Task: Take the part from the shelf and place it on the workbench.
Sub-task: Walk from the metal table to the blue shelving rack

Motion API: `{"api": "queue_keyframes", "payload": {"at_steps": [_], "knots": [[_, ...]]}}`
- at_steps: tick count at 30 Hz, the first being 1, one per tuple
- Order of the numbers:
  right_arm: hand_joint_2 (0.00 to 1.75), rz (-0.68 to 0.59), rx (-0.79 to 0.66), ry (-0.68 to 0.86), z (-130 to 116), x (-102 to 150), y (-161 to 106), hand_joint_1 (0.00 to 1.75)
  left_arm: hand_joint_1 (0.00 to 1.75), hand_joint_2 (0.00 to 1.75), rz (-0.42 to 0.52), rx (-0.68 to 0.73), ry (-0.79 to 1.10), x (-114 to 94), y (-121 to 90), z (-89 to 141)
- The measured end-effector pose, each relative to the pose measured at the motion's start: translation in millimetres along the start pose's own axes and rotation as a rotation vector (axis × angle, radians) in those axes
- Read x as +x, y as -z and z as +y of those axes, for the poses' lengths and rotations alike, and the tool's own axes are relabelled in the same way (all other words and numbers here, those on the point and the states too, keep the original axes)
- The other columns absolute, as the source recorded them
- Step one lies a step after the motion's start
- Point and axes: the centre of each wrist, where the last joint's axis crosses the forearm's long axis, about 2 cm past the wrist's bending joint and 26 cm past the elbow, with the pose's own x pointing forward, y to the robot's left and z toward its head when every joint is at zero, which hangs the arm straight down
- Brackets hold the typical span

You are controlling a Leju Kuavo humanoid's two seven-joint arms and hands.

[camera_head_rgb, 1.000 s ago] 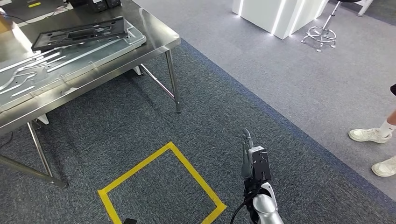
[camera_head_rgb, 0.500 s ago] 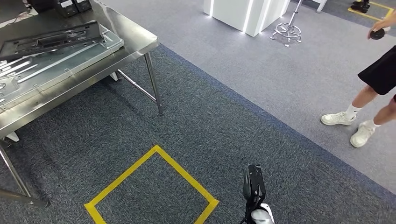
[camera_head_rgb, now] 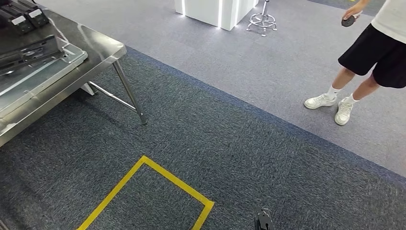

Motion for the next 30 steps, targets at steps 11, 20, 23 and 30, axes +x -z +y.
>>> {"api": "queue_keyframes", "payload": {"at_steps": [11,20,23,30], "knots": [[0.0,0.174,-0.008,-0.035,-9,-28,-7,0.0,0.0,0.0,-0.014,-0.008,-0.009,1,0,-1],[0.0,0.522,-0.079,0.028,-29,-67,-17,0.0,0.0,1.75,0.079,-0.059,-0.016,0,-2,-7],[0.0,0.573,-0.091,0.051,-33,-73,-18,0.0,0.0,1.75,0.089,-0.05,-0.048,0,-2,-7],[0.0,0.62,-0.106,0.104,-37,-77,-19,0.0,0.0,1.75,0.087,-0.042,-0.088,5,-1,-7]]}}
